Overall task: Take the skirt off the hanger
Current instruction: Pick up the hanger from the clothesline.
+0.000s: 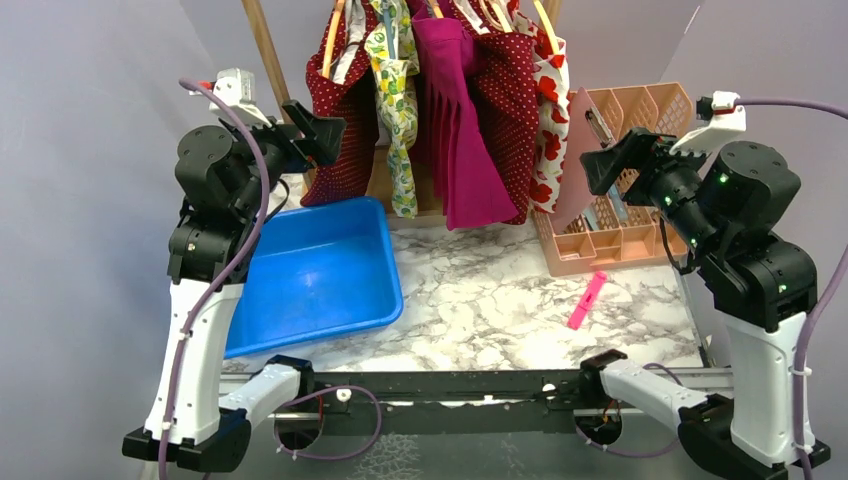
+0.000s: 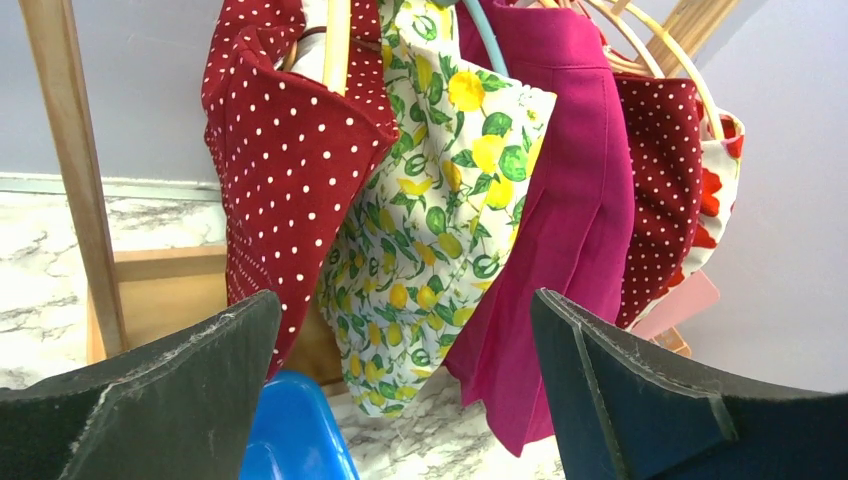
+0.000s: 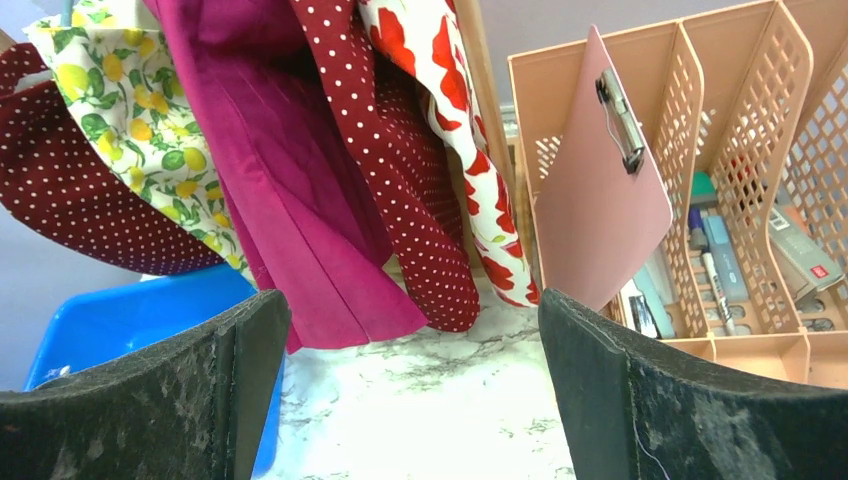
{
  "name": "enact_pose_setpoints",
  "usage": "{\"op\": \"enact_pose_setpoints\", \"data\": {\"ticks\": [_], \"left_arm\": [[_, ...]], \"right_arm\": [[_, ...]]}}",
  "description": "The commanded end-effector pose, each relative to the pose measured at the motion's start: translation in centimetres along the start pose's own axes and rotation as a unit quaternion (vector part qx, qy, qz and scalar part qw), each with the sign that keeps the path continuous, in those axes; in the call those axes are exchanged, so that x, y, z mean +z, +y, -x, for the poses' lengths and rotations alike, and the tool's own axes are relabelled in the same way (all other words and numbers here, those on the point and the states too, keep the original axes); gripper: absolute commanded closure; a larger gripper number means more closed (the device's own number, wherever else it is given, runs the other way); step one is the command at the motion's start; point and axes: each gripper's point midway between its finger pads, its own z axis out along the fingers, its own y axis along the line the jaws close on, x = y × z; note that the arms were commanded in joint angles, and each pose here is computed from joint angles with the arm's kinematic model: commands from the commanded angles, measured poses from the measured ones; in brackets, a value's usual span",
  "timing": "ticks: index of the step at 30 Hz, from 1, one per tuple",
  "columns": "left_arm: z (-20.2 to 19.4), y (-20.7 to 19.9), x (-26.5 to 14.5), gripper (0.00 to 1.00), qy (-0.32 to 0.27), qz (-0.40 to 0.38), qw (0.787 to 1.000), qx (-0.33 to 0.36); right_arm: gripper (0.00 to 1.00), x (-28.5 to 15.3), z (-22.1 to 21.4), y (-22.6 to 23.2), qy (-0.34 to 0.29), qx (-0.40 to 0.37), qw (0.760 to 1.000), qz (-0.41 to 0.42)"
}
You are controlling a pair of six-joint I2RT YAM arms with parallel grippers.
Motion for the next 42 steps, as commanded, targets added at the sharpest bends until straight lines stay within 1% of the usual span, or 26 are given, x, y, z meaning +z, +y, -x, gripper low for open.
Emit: {"op": "enact_pose_setpoints", "data": {"ticks": [1, 7, 14, 18, 22, 27, 31, 36, 40, 42], "left_arm": [[-0.2, 0.6, -0.9, 0.01, 0.004, 0.025, 1.0, 0.01], [-0.7, 0.8, -1.1, 0.01, 0.022, 0.039, 0.999, 0.011], [-1.8, 0.3, -0.4, 0.01, 0.077, 0.035, 0.996, 0.011], [-1.5, 0.1, -0.2, 0.01, 0.088, 0.038, 0.995, 0.01], [-1.6, -0.1, 0.3, 0.01, 0.107, 0.038, 0.994, 0.006], [-0.3, 1.7, 1.3, 0.01, 0.088, 0.102, 0.991, -0.004], [0.3, 2.5, 3.2, 0.02, 0.083, 0.125, 0.989, -0.003], [0.7, 2.8, 6.2, 0.04, 0.083, 0.125, 0.989, 0.007], [1.6, 2.8, 8.1, 0.13, 0.078, 0.12, 0.989, 0.032], [1.6, 3.1, 8.9, 0.14, 0.079, 0.123, 0.989, 0.039]], "right_arm": [[0.0, -0.2, -1.4, 0.6, 0.028, 0.017, 0.999, 0.033], [0.01, -0.2, -2.1, 0.5, 0.042, 0.02, 0.998, 0.051], [0.01, -0.4, -2.8, 3.5, 0.052, 0.011, 0.987, 0.155], [0.01, 0.0, -4.0, 5.5, 0.072, 0.016, 0.972, 0.222], [0.01, 0.0, -4.2, 8.2, 0.076, 0.035, 0.947, 0.311], [0.01, 0.9, -4.1, 9.9, 0.09, 0.047, 0.924, 0.368], [0.01, 1.5, -4.5, 10.2, 0.101, 0.044, 0.917, 0.383], [0.01, 1.7, -5.0, 10.6, 0.105, 0.041, 0.909, 0.401], [0.01, 1.6, -5.3, 10.9, 0.104, 0.038, 0.905, 0.411], [0.01, 1.4, -5.5, 11.1, 0.106, 0.04, 0.9, 0.421]]}}
